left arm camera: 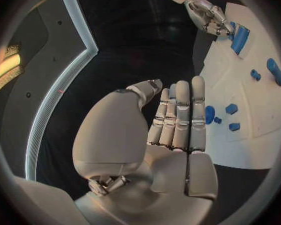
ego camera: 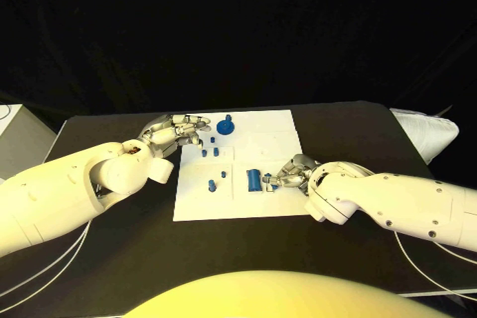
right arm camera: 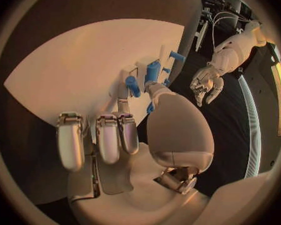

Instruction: Assemble the parts on the task board

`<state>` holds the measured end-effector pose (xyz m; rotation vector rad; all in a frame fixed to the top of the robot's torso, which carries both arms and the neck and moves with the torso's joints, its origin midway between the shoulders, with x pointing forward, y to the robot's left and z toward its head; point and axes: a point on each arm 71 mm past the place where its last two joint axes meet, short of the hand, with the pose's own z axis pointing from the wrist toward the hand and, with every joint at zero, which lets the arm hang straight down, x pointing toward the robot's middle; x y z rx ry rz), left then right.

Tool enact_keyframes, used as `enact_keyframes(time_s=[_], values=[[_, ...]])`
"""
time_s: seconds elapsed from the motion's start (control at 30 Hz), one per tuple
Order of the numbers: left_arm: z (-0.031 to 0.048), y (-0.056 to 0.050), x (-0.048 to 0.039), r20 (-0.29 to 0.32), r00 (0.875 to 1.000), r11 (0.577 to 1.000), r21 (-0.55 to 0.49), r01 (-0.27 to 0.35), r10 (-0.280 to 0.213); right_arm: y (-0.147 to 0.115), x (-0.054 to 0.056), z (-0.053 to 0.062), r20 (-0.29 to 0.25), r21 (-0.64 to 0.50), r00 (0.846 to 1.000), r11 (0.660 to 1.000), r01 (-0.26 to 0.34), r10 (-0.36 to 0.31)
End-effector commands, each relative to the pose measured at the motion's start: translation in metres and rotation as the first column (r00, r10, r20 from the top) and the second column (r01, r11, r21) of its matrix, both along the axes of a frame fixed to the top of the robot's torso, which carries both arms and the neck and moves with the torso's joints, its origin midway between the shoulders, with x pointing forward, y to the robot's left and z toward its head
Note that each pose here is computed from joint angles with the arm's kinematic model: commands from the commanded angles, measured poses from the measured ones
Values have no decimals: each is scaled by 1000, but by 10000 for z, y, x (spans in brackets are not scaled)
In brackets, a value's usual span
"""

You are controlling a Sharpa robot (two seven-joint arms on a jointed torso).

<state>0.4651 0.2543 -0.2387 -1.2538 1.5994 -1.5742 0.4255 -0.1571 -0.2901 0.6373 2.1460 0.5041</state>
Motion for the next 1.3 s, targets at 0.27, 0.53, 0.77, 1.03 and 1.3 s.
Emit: enact_keyframes(time_s=[0.27,0.53,0.77,1.03,1.3], values=[[6,-20,1,2,1000,1000,-13,11,-11,24,-38,-7,-12,-1,999,999,-45,45],[3,-17,3,1,1000,1000,-12,10,-10,0,-63,3,-9,-2,999,999,-46,46],[1,-18,4,1,1000,1000,-13,10,-10,-28,-84,14,-3,-6,999,999,-45,45],[-1,-10,5,0,1000,1000,-11,9,-9,-51,-112,30,1,-6,999,999,-47,47],[-4,-5,6,-2,1000,1000,-10,8,-8,-72,-147,51,3,-6,999,999,-51,51]])
